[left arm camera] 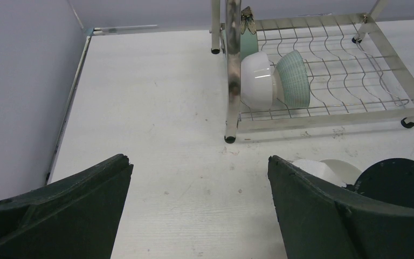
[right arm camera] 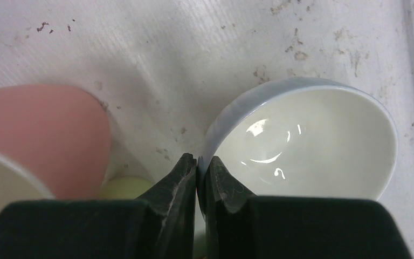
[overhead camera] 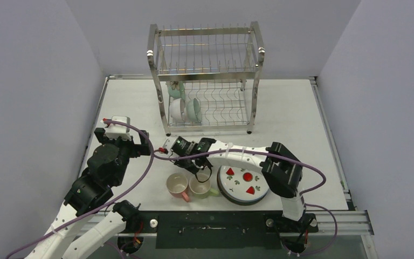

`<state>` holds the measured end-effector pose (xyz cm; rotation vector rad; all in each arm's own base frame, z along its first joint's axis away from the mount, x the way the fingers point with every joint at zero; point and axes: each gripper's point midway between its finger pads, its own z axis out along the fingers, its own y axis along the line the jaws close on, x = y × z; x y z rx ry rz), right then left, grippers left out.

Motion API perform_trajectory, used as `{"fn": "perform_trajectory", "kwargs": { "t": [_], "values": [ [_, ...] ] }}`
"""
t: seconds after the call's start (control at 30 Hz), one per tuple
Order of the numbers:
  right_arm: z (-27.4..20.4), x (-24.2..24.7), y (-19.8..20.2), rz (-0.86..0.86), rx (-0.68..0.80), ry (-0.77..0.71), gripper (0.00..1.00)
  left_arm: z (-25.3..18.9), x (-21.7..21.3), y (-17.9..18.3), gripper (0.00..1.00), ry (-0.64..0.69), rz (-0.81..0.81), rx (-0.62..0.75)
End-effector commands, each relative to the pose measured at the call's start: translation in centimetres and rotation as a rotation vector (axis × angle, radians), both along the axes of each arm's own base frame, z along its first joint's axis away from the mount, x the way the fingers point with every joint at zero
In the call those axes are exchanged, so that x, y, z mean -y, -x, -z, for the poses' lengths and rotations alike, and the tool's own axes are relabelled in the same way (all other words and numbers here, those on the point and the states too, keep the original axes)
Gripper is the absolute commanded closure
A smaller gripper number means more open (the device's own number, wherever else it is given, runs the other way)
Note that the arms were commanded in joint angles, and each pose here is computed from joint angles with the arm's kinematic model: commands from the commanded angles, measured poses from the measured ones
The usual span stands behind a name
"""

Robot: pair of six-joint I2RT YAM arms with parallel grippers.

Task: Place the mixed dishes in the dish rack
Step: Pick up the bowl from the center of the board.

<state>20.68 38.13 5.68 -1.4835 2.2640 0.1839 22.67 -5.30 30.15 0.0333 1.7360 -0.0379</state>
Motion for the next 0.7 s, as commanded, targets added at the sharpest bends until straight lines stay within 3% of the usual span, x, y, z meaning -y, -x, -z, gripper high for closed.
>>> {"fn": "perform_trajectory", "kwargs": {
  "t": [0.0,0.37,0.67],
  "values": [
    [-7.4,-0.4,-2.7,0.131,0.121,-0.231,1.0,-1.2,0.3,-0.2,0.03,0.019,0.008,0.037],
    [-13.5,2.6,-7.9,0.47,0.134,-0.663,1.0,-1.3,0.2,-0.1,0.03,0.022,0.009,0.04],
    [-17.2,3.4,-12.6,0.645,0.2,-0.946,1.0,-1.4,0.2,-0.1,0.03,0.026,0.011,0.043]
  ]
}}
